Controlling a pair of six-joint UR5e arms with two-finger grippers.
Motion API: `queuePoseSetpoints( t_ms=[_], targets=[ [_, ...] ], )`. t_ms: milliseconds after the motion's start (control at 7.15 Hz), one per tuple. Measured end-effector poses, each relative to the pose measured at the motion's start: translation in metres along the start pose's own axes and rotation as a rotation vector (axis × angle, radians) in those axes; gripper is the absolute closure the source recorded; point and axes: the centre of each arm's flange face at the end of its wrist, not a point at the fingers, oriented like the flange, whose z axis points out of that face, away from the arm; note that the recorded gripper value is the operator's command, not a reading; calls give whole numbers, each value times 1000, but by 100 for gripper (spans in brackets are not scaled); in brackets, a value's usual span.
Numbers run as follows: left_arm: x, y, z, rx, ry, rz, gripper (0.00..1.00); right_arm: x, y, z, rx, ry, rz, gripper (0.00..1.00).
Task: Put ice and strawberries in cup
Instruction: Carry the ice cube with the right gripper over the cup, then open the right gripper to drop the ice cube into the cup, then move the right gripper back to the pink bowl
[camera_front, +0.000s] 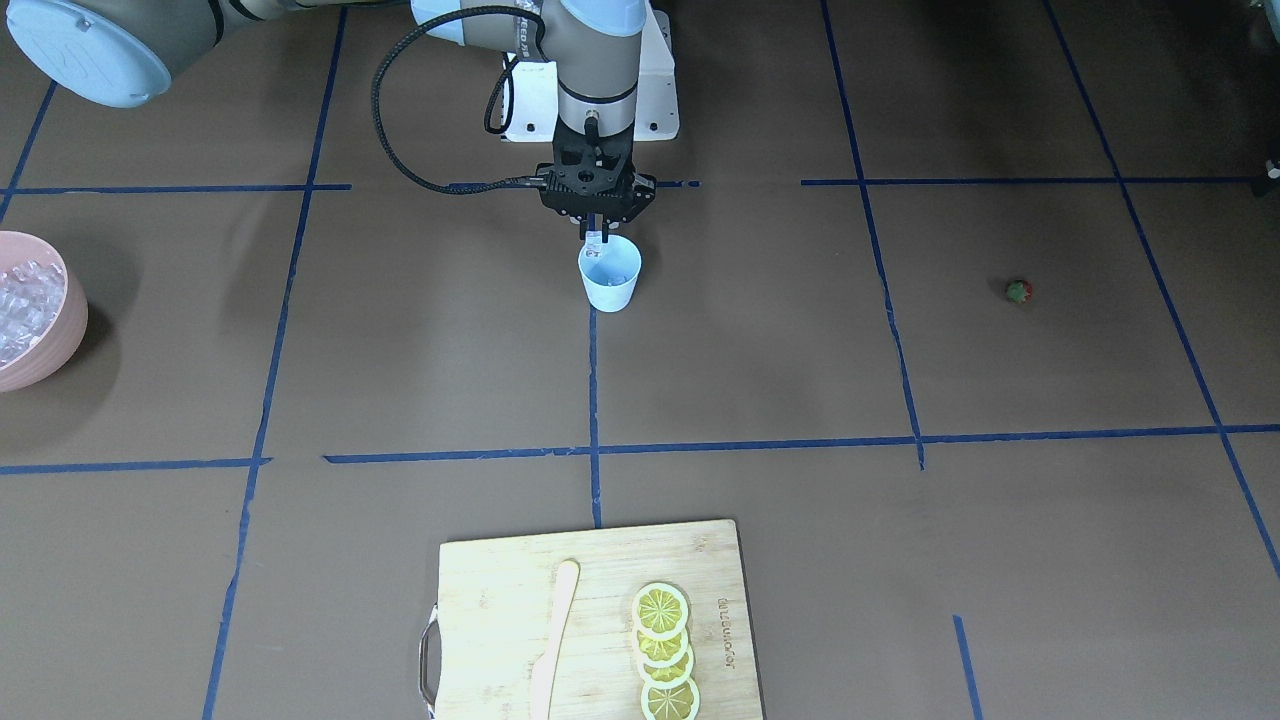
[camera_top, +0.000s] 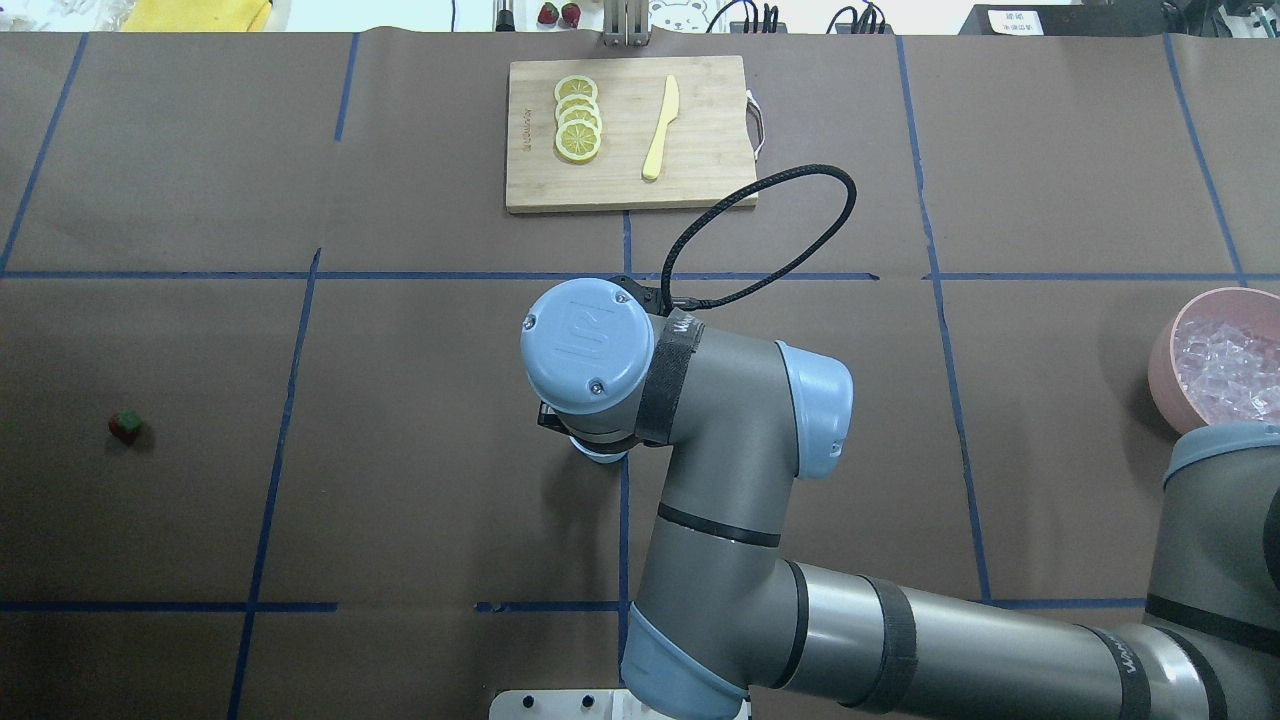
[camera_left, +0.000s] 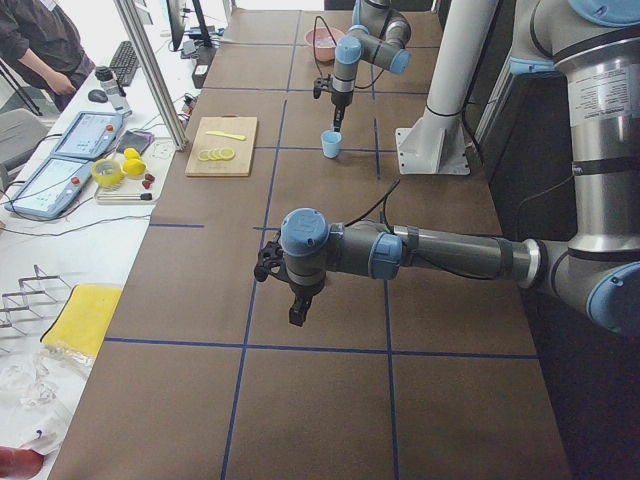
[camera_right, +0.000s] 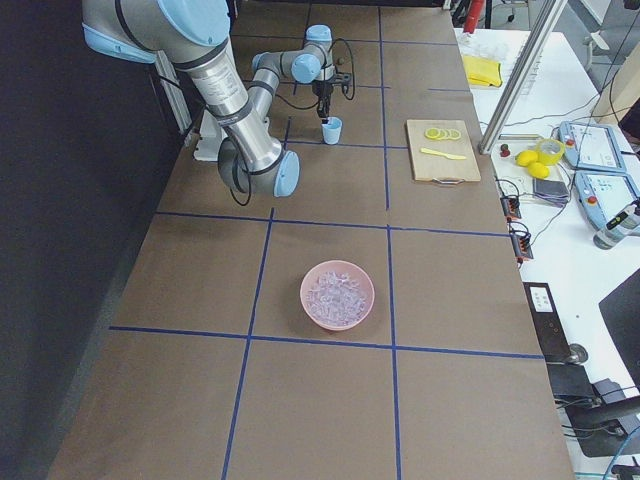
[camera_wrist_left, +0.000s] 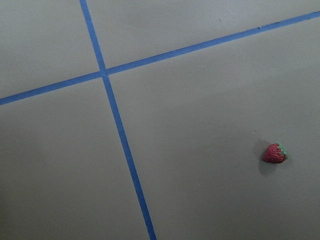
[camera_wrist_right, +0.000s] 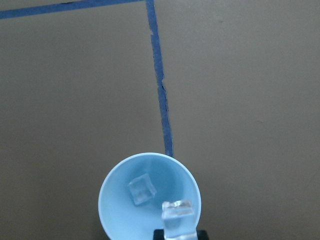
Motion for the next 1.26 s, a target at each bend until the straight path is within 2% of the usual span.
queuePoseSetpoints(
  t_ms=[420, 559, 839, 1259],
  targets=[
    [0, 0, 0, 2, 0, 1, 0, -1, -2, -3, 3, -7, -1, 1],
    [0, 0, 0, 1, 0, 1, 0, 4, -13, -5, 5, -8, 3, 1],
    [0, 0, 0, 1, 0, 2, 0, 47, -64, -8, -11, 4, -27, 1],
    [0, 0, 0, 1, 0, -1, 0, 198, -158, -9, -29, 29, -213, 1]
  ],
)
